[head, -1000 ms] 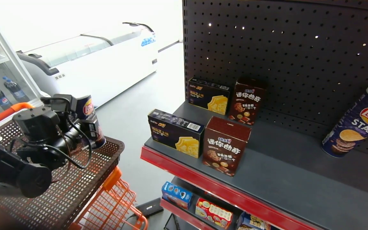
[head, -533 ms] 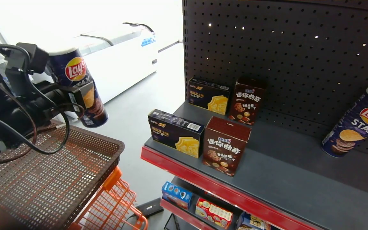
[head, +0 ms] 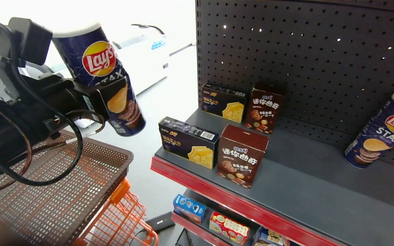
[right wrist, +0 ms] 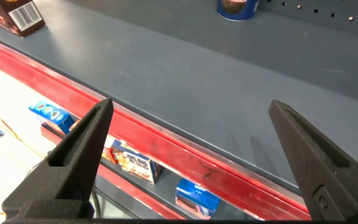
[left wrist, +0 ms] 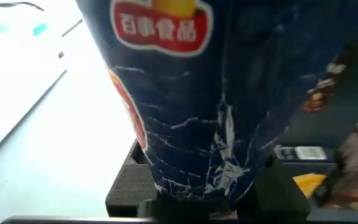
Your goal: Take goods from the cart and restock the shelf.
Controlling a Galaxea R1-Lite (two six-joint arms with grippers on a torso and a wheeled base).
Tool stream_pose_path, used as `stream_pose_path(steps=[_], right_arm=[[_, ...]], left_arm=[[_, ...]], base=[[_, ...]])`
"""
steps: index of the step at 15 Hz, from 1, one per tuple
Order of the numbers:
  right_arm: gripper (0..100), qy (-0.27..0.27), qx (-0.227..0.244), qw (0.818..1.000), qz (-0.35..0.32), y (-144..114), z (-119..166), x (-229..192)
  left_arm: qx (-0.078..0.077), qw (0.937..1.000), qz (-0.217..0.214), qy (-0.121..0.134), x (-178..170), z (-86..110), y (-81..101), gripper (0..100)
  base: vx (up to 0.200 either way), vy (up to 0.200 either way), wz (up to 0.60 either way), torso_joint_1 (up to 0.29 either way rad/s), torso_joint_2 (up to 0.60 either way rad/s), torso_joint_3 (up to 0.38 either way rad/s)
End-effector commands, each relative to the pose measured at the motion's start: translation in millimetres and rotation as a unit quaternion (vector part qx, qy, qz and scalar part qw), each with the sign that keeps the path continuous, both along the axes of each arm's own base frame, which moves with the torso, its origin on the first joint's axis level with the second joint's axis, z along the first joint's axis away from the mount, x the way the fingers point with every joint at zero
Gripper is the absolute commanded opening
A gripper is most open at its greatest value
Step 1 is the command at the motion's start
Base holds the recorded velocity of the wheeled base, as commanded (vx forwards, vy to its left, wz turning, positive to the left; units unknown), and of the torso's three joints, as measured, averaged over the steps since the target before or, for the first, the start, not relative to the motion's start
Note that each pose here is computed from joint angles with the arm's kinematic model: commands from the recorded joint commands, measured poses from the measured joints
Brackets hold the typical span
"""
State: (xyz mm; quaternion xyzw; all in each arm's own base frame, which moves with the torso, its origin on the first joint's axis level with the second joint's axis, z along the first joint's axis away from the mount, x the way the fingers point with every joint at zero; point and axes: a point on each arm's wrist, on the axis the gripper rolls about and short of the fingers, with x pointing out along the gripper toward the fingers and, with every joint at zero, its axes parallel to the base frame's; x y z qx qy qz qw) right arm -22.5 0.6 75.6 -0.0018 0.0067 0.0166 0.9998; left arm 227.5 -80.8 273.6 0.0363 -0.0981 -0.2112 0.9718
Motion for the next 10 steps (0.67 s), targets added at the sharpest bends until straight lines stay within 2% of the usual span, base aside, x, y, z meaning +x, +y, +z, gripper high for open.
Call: stream_pose_path(steps=[1, 2, 4, 6, 10], right_arm=[[100, 0.001, 0.000, 1.000, 0.000, 0.0, 0.0, 0.1], [100, 0.000, 0.000, 1.000, 0.000, 0.0, -0.1, 0.0], [100, 0.000, 0.000, 1.000, 0.000, 0.0, -0.1, 0.0], [100, 0.000, 0.000, 1.000, 0.000, 0.0, -0.1, 0.0], [100, 0.001, 0.000, 1.000, 0.000, 0.0, 0.0, 0.1]], left_arm=[[-0.008, 0.9990, -0.044, -0.005, -8.8, 5.0, -18.8, 0], [-0.015, 0.9966, -0.081, 0.006, -13.7, 4.3, -30.4, 0], [-0.005, 0.9920, -0.123, 0.025, -19.9, 3.8, -37.9, 0], [0.009, 0.9882, -0.142, 0.056, -24.3, 3.6, -45.3, 0], [0.016, 0.9865, -0.149, 0.065, -27.7, 6.5, -46.3, 0]], base=[[0.000, 0.000, 0.00, 0.000, 0.00, 0.000], [0.000, 0.000, 0.00, 0.000, 0.00, 0.000], [0.000, 0.000, 0.00, 0.000, 0.00, 0.000], [0.000, 0.000, 0.00, 0.000, 0.00, 0.000], [0.000, 0.000, 0.00, 0.000, 0.00, 0.000]])
